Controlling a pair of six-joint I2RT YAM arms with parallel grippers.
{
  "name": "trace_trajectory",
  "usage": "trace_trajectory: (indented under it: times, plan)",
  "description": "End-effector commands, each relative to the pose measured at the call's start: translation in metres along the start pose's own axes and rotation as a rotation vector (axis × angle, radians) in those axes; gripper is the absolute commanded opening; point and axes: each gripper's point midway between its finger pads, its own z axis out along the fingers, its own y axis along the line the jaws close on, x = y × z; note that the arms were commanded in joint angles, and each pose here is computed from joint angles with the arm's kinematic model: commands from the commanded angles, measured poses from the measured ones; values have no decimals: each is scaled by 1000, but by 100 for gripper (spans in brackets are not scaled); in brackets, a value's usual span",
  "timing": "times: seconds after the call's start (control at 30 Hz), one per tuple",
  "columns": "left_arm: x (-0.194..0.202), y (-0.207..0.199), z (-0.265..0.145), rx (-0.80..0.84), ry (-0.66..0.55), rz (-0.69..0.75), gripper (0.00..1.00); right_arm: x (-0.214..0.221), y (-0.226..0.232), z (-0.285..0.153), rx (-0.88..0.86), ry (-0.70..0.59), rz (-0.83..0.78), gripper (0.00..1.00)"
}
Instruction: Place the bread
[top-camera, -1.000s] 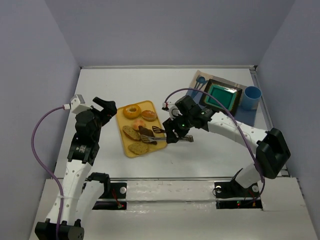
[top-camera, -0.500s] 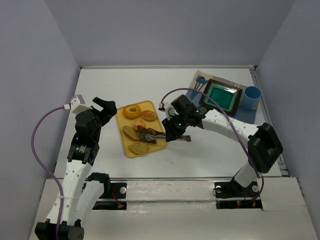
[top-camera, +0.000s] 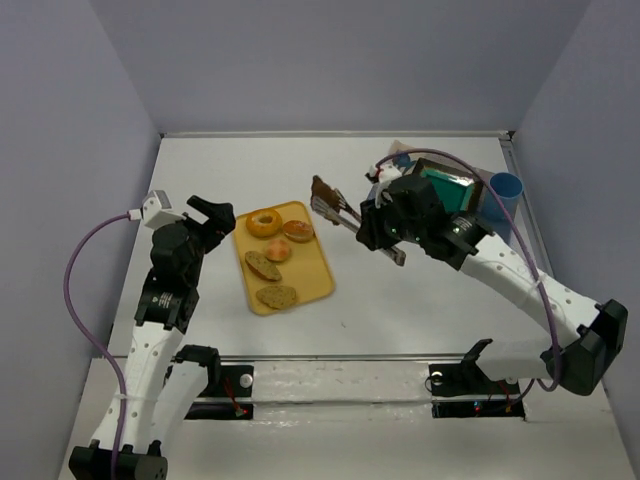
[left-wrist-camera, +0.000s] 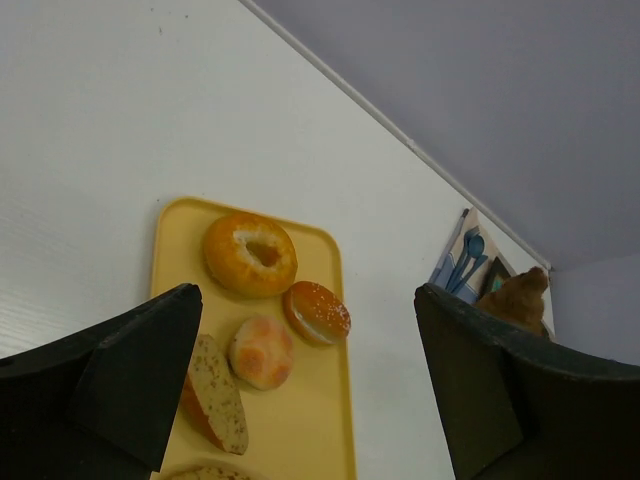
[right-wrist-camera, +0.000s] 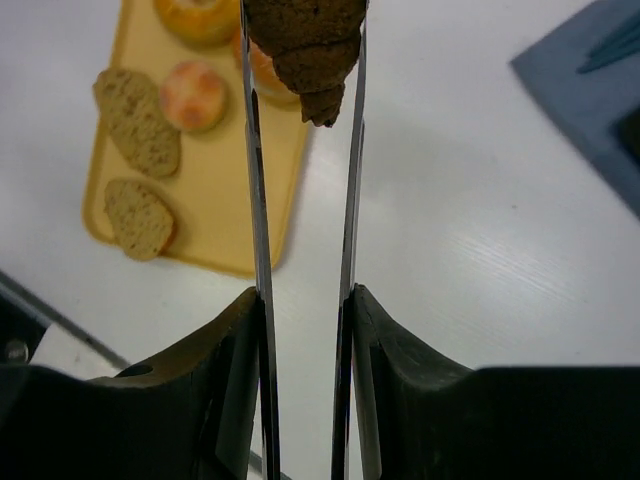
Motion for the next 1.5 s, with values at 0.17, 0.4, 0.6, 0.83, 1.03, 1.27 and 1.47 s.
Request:
trace_trajectory:
  times: [0.17,0.4,0.6,0.83,1.03,1.27,1.47]
  plan:
    - [7,-5,9,21,21,24,99,-47,-196,-26,603,-203,370,19]
    - [9,-2,13,3,24,39,99,-25,-262,14,719,-67,425,24]
    - [8,-1,13,-3,20,41,99,-20,-269,21,728,-31,419,52]
    - [8,-3,11,5,22,42,99,-32,-262,-1,727,-64,399,64]
    - [7,-8,7,22,16,40,99,-52,-246,-36,699,-135,379,63]
    - [4,-10,4,33,5,32,99,-59,-108,-31,40,-142,69,55]
    - [4,-12,3,37,9,31,99,-13,25,-2,-313,26,-36,56]
